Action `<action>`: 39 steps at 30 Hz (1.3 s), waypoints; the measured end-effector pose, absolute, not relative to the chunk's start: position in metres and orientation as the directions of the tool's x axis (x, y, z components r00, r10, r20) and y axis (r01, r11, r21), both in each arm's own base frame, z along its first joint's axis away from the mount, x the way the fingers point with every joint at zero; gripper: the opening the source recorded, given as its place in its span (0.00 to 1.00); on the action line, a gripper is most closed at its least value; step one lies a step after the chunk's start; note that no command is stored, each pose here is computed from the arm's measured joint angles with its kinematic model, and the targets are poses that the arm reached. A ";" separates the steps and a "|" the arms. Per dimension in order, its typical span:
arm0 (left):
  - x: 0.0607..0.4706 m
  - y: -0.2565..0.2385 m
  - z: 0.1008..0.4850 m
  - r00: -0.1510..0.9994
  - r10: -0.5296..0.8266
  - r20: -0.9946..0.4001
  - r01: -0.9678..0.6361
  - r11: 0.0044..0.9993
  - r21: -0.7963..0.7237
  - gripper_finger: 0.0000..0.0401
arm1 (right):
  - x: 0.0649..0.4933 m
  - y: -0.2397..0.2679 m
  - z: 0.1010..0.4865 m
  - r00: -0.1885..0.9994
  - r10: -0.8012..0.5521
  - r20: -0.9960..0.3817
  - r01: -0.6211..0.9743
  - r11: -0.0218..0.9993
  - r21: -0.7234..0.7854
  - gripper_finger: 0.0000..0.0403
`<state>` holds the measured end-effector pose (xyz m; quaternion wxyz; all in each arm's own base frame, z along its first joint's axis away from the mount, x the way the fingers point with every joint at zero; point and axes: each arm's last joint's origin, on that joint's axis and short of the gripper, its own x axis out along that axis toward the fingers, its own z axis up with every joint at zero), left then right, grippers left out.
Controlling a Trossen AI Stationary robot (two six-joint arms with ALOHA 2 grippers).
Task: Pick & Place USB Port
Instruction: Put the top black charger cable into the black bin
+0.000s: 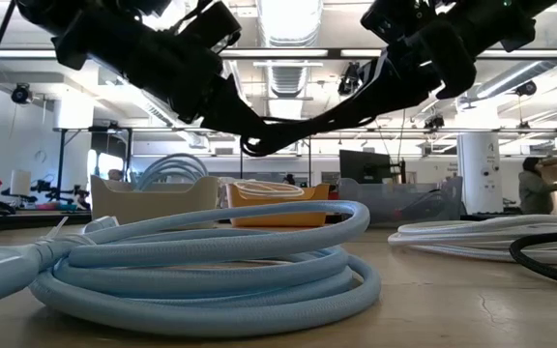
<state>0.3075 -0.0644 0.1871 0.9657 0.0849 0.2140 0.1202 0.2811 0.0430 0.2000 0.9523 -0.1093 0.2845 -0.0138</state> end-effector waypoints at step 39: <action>0.308 -0.061 0.187 0.868 0.312 -0.386 -0.256 0.948 0.191 0.43 | 0.187 -0.073 0.228 0.508 -0.317 -0.801 0.253 0.944 -0.213 0.11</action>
